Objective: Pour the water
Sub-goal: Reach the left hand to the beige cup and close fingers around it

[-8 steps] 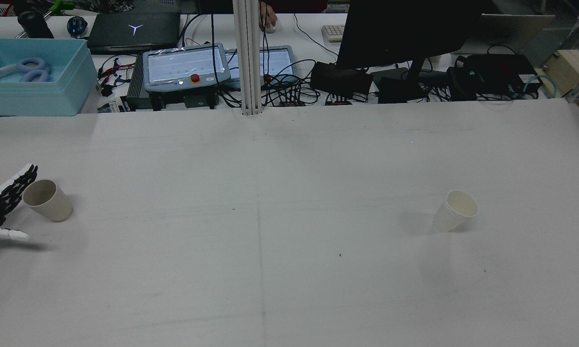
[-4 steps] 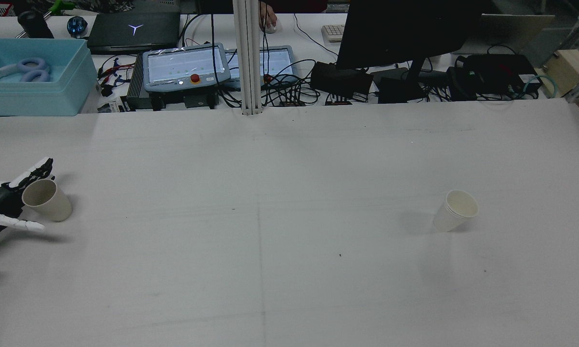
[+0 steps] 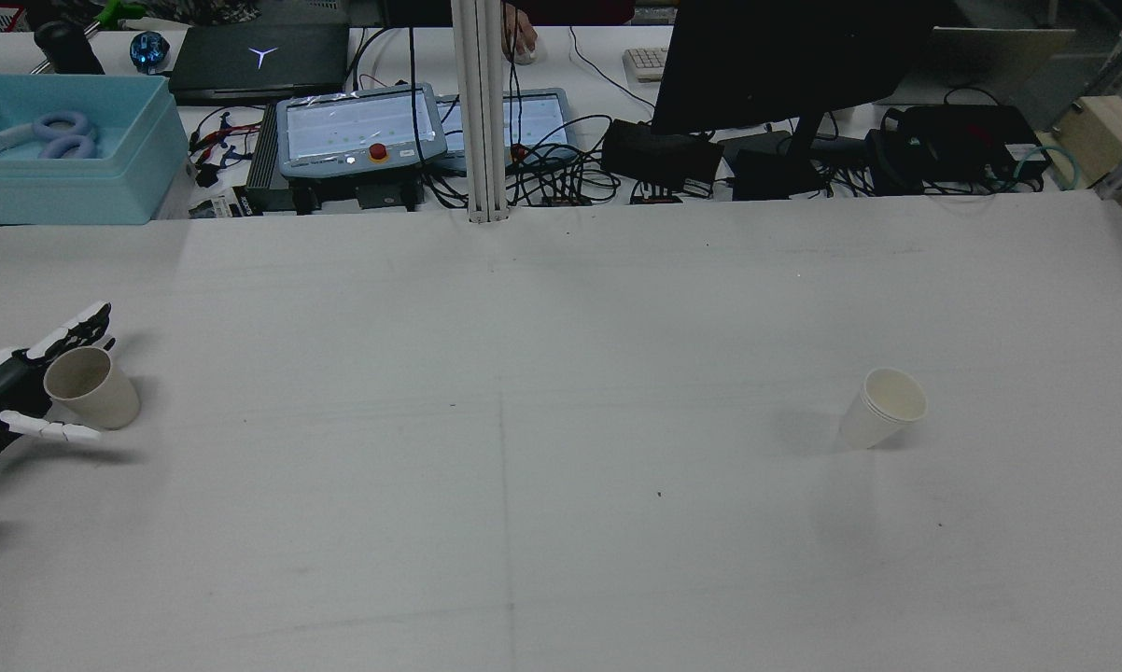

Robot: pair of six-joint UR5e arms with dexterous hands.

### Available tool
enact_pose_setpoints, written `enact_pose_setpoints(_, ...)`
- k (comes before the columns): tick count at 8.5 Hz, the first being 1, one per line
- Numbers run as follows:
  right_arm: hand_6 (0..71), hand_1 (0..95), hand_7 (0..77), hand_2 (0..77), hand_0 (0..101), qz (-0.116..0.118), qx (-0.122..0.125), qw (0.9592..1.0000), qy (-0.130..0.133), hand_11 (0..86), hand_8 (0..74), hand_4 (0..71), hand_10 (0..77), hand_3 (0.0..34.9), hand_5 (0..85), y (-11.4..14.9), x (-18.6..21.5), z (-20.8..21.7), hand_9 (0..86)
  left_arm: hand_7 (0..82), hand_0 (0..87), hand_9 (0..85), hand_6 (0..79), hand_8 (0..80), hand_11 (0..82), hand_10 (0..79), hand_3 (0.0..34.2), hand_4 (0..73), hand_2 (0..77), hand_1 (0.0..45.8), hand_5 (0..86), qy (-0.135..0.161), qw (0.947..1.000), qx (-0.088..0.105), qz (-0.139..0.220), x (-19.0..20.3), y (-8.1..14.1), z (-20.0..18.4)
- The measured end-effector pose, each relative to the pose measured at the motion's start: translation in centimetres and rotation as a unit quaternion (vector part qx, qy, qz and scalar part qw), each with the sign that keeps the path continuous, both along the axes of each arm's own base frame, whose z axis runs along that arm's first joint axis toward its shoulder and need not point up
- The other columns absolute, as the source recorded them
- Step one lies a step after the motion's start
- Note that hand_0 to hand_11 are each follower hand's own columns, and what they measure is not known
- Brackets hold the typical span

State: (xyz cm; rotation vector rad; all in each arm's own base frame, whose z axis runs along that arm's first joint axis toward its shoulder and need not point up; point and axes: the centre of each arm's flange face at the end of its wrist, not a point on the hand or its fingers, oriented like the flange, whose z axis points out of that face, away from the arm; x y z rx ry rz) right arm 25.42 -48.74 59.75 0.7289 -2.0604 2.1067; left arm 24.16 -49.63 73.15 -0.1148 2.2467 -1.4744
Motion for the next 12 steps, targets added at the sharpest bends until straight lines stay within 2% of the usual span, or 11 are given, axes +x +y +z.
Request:
enact_pose_setpoints(2, 0.5, 6.5, 0.5, 13.1, 31, 0.001, 0.000, 1.0000, 0.000, 2.2, 0.5, 1.1, 0.5, 1.8, 0.0, -0.06, 0.05, -0.06, 0.0, 0.0, 61.8, 0.5, 0.0, 0.5, 7.1, 2.2, 0.3, 2.7, 7.1, 27.8, 6.5, -0.002, 1.0000, -0.002, 0.000, 0.06, -0.05, 0.02)
enact_pose_setpoints(7, 0.5, 6.5, 0.5, 13.1, 31, 0.001, 0.000, 1.0000, 0.000, 2.2, 0.5, 1.1, 0.5, 1.8, 0.0, -0.08, 0.09, -0.06, 0.0, 0.5, 60.6, 0.5, 0.0, 0.5, 7.1, 2.7, 0.0, 2.7, 7.1, 26.2, 9.3, -0.009, 0.9999, -0.009, 0.000, 0.65, -0.70, 0.77)
enact_pose_setpoints(8, 0.5, 6.5, 0.5, 13.1, 30, 0.002, 0.000, 1.0000, 0.000, 2.2, 0.5, 1.1, 0.5, 2.1, 0.0, -0.06, 0.13, -0.04, 0.5, 0.5, 62.2, 0.5, 0.0, 0.5, 7.1, 2.7, 0.0, 2.7, 7.1, 27.3, 17.5, -0.008, 0.9999, -0.009, 0.000, 0.71, -0.71, 0.80)
enact_pose_setpoints(9, 0.5, 6.5, 0.5, 13.1, 30, 0.002, 0.000, 1.0000, 0.001, 2.2, 0.5, 1.1, 0.5, 2.1, 0.0, -0.06, 0.15, -0.03, 0.5, 3.3, 62.2, 0.5, 1.6, 0.0, 7.1, 2.7, 0.0, 7.1, 10.9, 27.3, 27.3, -0.007, 0.9999, -0.008, 0.000, 0.75, -0.72, 0.77)
enact_pose_setpoints(10, 0.5, 6.5, 0.5, 13.1, 29, 0.002, -0.001, 1.0000, 0.000, 2.7, 0.5, 2.7, 0.5, 2.1, 0.0, -0.05, 0.16, 0.10, 0.0, 6.0, 65.3, 0.5, 3.3, 0.5, 10.4, 4.4, 0.0, 8.2, 12.5, 31.1, 36.5, -0.005, 1.0000, -0.006, 0.001, 0.76, -0.72, 0.71)
enact_pose_setpoints(11, 0.5, 6.5, 0.5, 13.1, 29, 0.002, -0.001, 1.0000, 0.000, 2.2, 0.5, 0.0, 0.5, 2.2, 0.0, -0.16, 0.20, 0.16, 0.0, 8.2, 72.3, 0.5, 4.4, 0.5, 10.4, 4.4, 0.0, 10.9, 16.4, 32.7, 38.7, -0.002, 1.0000, -0.005, 0.001, 0.73, -0.67, 0.67)
enact_pose_setpoints(12, 0.5, 6.0, 0.5, 13.1, 29, 0.003, -0.001, 1.0000, 0.000, 2.2, 0.5, 0.0, 0.5, 2.2, 0.0, -0.28, 0.24, 0.23, 0.0, 8.2, 72.3, 0.5, 4.4, 0.5, 12.0, 7.1, 0.0, 10.9, 16.4, 32.7, 38.7, 0.001, 1.0000, -0.009, 0.003, 0.65, -0.60, 0.70)
